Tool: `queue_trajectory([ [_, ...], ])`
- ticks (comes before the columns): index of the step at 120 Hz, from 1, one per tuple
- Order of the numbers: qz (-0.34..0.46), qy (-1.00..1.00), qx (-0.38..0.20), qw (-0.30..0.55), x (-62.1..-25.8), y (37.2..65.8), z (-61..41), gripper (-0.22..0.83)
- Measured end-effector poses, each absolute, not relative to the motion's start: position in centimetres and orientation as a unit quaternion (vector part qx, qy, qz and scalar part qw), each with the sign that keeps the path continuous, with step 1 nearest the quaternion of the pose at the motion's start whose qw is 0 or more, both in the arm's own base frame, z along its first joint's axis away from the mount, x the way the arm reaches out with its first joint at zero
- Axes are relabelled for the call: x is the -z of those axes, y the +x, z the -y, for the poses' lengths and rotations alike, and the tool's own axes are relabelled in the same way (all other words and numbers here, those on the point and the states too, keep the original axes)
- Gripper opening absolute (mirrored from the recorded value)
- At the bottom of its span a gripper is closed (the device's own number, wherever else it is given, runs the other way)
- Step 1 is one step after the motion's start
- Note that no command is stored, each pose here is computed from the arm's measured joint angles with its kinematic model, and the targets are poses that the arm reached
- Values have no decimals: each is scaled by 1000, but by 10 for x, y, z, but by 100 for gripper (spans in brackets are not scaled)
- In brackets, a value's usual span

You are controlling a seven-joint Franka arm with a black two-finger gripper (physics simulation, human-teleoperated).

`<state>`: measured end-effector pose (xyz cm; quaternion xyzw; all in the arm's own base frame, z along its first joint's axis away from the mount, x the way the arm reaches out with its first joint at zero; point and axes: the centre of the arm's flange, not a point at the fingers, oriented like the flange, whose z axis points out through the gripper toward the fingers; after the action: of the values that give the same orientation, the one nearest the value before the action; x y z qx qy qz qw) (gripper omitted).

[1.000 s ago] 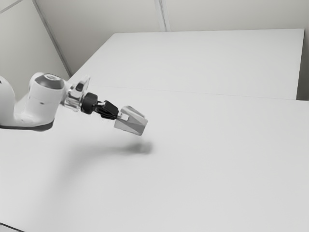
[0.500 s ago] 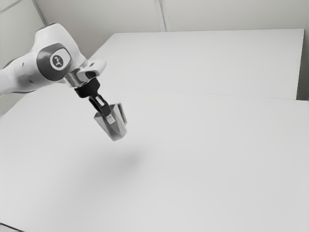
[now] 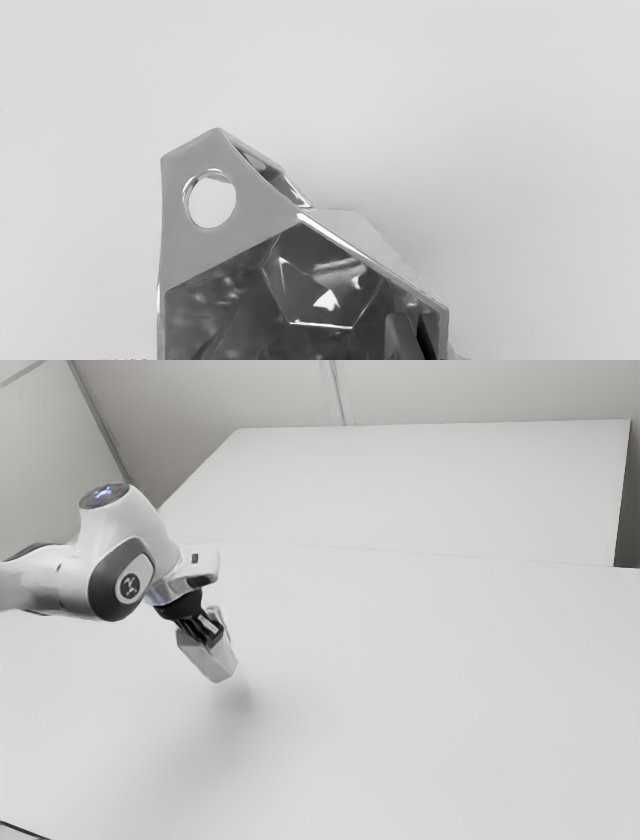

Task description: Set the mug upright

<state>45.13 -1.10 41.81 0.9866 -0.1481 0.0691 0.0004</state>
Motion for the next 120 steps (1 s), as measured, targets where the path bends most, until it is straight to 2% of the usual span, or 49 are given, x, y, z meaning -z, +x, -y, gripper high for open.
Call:
queue_trajectory([
  [77,86,995,-50,-13,-353,466,2,-16],
  [85,82,995,-51,-12,-352,467,3,-6],
  [105,78,995,-62,-12,-360,467,8,27],
  [120,71,994,-78,-12,-395,483,9,43],
])
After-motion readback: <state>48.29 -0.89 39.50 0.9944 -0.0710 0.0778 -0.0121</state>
